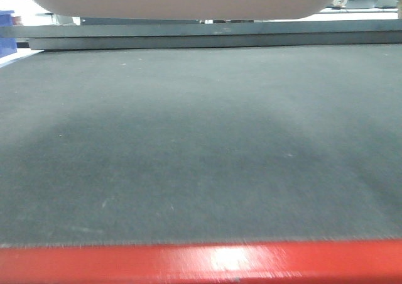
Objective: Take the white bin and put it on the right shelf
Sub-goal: 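Hold the bin raised while the base backs away from the table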
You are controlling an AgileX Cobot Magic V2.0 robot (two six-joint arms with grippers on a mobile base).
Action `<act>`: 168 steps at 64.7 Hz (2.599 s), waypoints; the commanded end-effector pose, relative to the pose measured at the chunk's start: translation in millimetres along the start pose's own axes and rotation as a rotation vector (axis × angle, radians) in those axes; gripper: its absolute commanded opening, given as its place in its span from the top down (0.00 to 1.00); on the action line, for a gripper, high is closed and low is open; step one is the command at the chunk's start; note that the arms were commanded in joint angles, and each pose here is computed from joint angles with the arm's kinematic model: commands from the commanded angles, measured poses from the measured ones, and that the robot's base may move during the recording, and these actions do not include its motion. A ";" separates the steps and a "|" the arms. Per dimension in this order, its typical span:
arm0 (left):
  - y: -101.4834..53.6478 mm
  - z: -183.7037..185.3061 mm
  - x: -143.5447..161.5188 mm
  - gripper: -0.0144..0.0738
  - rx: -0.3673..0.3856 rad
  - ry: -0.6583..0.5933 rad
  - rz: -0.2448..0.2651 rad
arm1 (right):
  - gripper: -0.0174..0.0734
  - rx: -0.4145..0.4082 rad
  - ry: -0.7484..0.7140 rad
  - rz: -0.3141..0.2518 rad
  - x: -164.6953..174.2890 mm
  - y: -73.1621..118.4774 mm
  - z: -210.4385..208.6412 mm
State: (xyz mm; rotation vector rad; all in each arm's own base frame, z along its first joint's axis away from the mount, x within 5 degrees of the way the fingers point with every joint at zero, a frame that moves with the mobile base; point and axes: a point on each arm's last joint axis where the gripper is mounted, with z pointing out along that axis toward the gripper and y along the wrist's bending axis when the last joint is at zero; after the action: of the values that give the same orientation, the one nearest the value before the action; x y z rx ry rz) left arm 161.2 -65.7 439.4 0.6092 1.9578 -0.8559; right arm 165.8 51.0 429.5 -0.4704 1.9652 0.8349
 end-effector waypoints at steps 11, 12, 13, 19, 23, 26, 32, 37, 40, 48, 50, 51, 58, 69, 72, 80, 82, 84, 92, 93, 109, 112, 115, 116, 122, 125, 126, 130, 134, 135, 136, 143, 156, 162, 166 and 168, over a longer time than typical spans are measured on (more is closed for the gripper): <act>-31.5 -7.8 -6.1 0.62 0.232 -0.033 0.003 | 0.42 -0.301 -0.053 0.022 -8.3 38.5 -10.8; -31.5 -7.8 -6.1 0.62 0.232 -0.033 0.003 | 0.42 -0.301 -0.054 0.022 -8.4 38.5 -10.8; -31.5 -7.8 -6.1 0.62 0.232 -0.033 0.003 | 0.42 -0.301 -0.054 0.022 -8.4 38.5 -10.8; -31.5 -7.8 -6.1 0.62 0.232 -0.033 0.003 | 0.42 -0.301 -0.054 0.022 -8.4 38.5 -10.8; -31.5 -7.8 -6.1 0.62 0.232 -0.033 0.003 | 0.42 -0.301 -0.054 0.022 -8.4 38.5 -10.8; -31.5 -7.8 -6.1 0.62 0.232 -0.033 0.003 | 0.42 -0.301 -0.054 0.022 -8.4 38.5 -10.8; -31.5 -7.8 -6.1 0.62 0.232 -0.033 0.003 | 0.42 -0.301 -0.054 0.022 -8.4 38.5 -10.8; -31.7 -8.0 -6.1 0.62 0.232 -0.034 0.004 | 0.42 -0.301 -0.054 0.022 -8.4 38.5 -10.8; -33.7 -9.6 -5.8 0.62 0.232 -0.037 0.010 | 0.42 -0.301 -0.054 0.022 -8.4 38.5 -10.8; -35.0 -10.6 -5.6 0.62 0.232 -0.040 0.013 | 0.42 -0.299 -0.056 0.022 -8.5 38.4 -10.8; -35.0 -10.6 -5.6 0.62 0.232 -0.040 0.013 | 0.42 -0.298 -0.057 0.022 -8.6 38.3 -10.8; -35.0 -10.6 -5.6 0.62 0.232 -0.040 0.013 | 0.42 -0.297 -0.058 0.023 -8.7 38.2 -10.7; -35.0 -10.6 -5.6 0.62 0.232 -0.040 0.013 | 0.42 -0.297 -0.058 0.023 -8.7 38.2 -10.7; -35.0 -10.6 -5.6 0.62 0.232 -0.040 0.013 | 0.42 -0.295 -0.060 0.023 -8.9 38.0 -10.7; -35.0 -10.6 -5.6 0.62 0.232 -0.040 0.013 | 0.42 -0.295 -0.060 0.023 -8.9 38.0 -10.7; -35.0 -10.6 -5.6 0.62 0.232 -0.040 0.013 | 0.42 -0.294 -0.061 0.023 -9.0 37.9 -10.7; -35.0 -10.6 -5.6 0.62 0.232 -0.040 0.013 | 0.42 -0.293 -0.063 0.024 -9.2 37.8 -10.6; -35.0 -10.6 -5.6 0.62 0.232 -0.040 0.013 | 0.42 -0.292 -0.063 0.024 -9.3 37.7 -10.6; -35.0 -10.6 -5.6 0.62 0.232 -0.040 0.013 | 0.42 -0.289 -0.067 0.024 -9.6 37.4 -10.6; -35.0 -10.6 -5.6 0.62 0.232 -0.040 0.013 | 0.42 -0.289 -0.067 0.024 -9.6 37.4 -10.6; -35.0 -10.6 -5.6 0.62 0.232 -0.040 0.013 | 0.42 -0.287 -0.069 0.025 -9.7 37.3 -10.5; -35.0 -10.6 -5.6 0.62 0.232 -0.040 0.013 | 0.42 -0.287 -0.069 0.025 -9.7 37.3 -10.5; -35.0 -10.6 -5.6 0.62 0.232 -0.040 0.013 | 0.42 -0.287 -0.069 0.025 -9.7 37.3 -10.5; -35.0 -10.6 -5.6 0.62 0.232 -0.040 0.013 | 0.42 -0.287 -0.069 0.025 -9.7 37.3 -10.5; -35.0 -10.6 -5.6 0.62 0.232 -0.040 0.013 | 0.42 -0.287 -0.069 0.025 -9.7 37.3 -10.5; -35.0 -10.6 -5.6 0.62 0.232 -0.040 0.013 | 0.42 -0.287 -0.069 0.025 -9.7 37.3 -10.5; -35.0 -10.6 -5.6 0.62 0.232 -0.040 0.013 | 0.42 -0.287 -0.069 0.025 -9.7 37.3 -10.5; -35.0 -10.6 -5.6 0.62 0.232 -0.040 0.013 | 0.42 -0.287 -0.069 0.025 -9.7 37.3 -10.5; -35.0 -10.6 -5.6 0.62 0.232 -0.040 0.013 | 0.42 -0.287 -0.069 0.025 -9.7 37.3 -10.5; -35.0 -10.6 -5.6 0.62 0.232 -0.040 0.013 | 0.42 -0.287 -0.069 0.025 -9.7 37.3 -10.5; -35.0 -10.6 -5.6 0.62 0.232 -0.040 0.013 | 0.42 -0.287 -0.069 0.025 -9.7 37.3 -10.5; -35.0 -10.6 -5.6 0.62 0.232 -0.040 0.013 | 0.42 -0.287 -0.069 0.025 -9.7 37.3 -10.5; -35.0 -10.6 -5.6 0.62 0.232 -0.040 0.013 | 0.42 -0.287 -0.069 0.025 -9.7 37.3 -10.5; -35.0 -10.6 -5.6 0.62 0.232 -0.040 0.013 | 0.42 -0.287 -0.069 0.025 -9.7 37.3 -10.5; -35.0 -10.6 -5.6 0.62 0.232 -0.040 0.013 | 0.42 -0.287 -0.069 0.025 -9.7 37.3 -10.5; -35.0 -10.6 -5.6 0.62 0.232 -0.040 0.013 | 0.42 -0.287 -0.069 0.025 -9.7 37.3 -10.5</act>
State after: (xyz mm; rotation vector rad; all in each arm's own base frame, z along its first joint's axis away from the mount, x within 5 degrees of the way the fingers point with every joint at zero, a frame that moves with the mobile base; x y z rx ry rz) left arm 158.1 -65.8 440.8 0.6113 1.9508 -0.8504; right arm 165.8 51.1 429.7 -0.4701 1.9636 0.8370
